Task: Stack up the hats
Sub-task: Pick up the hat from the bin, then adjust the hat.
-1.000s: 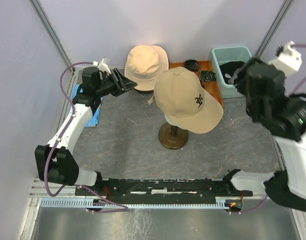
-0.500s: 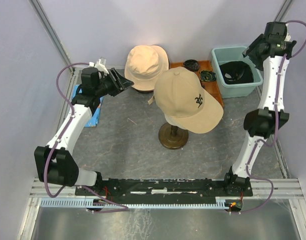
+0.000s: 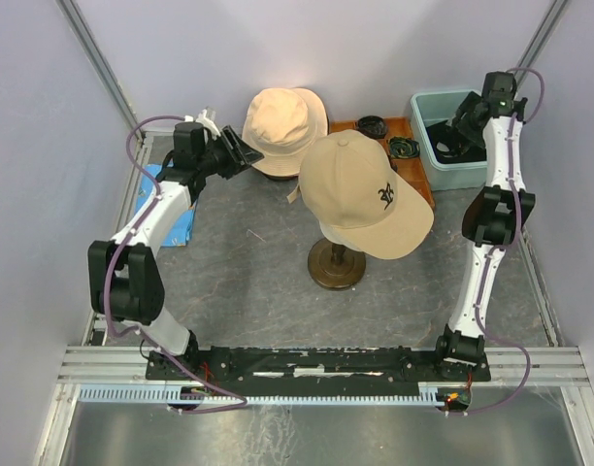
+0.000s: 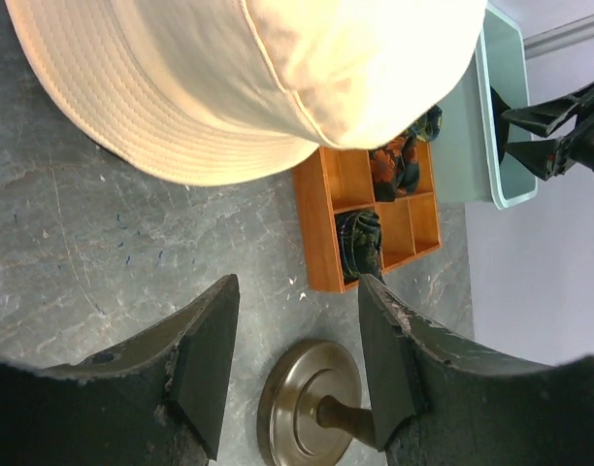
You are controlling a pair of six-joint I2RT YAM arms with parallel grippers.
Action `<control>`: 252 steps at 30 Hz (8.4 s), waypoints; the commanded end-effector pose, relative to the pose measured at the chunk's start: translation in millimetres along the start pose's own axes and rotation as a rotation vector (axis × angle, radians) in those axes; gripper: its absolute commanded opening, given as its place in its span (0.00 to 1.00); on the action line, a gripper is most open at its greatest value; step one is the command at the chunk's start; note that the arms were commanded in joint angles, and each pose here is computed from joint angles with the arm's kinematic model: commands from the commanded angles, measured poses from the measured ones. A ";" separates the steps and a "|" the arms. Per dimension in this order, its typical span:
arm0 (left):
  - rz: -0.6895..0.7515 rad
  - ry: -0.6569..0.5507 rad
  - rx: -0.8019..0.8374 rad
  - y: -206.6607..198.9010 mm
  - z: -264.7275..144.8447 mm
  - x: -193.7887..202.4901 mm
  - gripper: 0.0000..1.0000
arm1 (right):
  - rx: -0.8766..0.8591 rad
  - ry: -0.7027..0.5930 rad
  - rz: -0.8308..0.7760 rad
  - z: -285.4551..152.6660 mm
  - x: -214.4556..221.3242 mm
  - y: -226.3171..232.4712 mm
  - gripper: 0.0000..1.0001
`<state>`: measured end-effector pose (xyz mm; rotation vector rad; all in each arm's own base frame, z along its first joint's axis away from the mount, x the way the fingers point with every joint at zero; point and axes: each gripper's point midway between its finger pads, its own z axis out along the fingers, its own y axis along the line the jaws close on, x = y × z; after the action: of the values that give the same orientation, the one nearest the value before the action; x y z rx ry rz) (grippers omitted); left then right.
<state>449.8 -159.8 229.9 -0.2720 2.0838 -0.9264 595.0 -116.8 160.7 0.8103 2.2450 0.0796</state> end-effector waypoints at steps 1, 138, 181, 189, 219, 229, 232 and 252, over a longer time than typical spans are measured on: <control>0.070 -0.051 0.061 -7.7 12.2 -29.3 0.59 | 0.041 -0.112 -0.083 13.0 -20.0 2.1 0.80; 0.029 -0.068 -0.044 23.9 43.7 -95.6 0.53 | 0.007 -0.229 0.115 139.4 -22.6 -42.0 0.00; 0.363 -0.165 0.230 -112.3 -54.2 -130.7 0.55 | -0.761 -0.777 0.189 -274.2 -207.1 134.7 0.00; 0.589 -0.355 0.385 -208.8 -144.8 -167.8 0.60 | -0.868 -0.768 0.133 -355.2 -163.3 204.7 0.00; 0.548 -0.579 0.631 -358.7 -209.6 -86.1 0.82 | -0.898 -0.716 -0.106 -518.8 -8.4 273.2 0.00; 0.913 -0.618 0.550 -374.8 -172.0 -48.0 0.82 | -0.895 -0.676 -0.102 -513.8 1.4 276.1 0.00; 1.033 -0.663 0.448 -376.9 -151.7 -46.8 0.83 | -0.901 -0.685 -0.105 -515.1 0.5 277.6 0.00; 1.204 -0.886 0.037 -389.3 -109.5 -86.5 0.85 | -0.909 -0.729 -0.167 -532.1 -2.8 265.8 0.00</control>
<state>382.3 -353.9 556.5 0.5764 1.1375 -0.0917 409.9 199.4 590.6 0.1043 1.4388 0.5370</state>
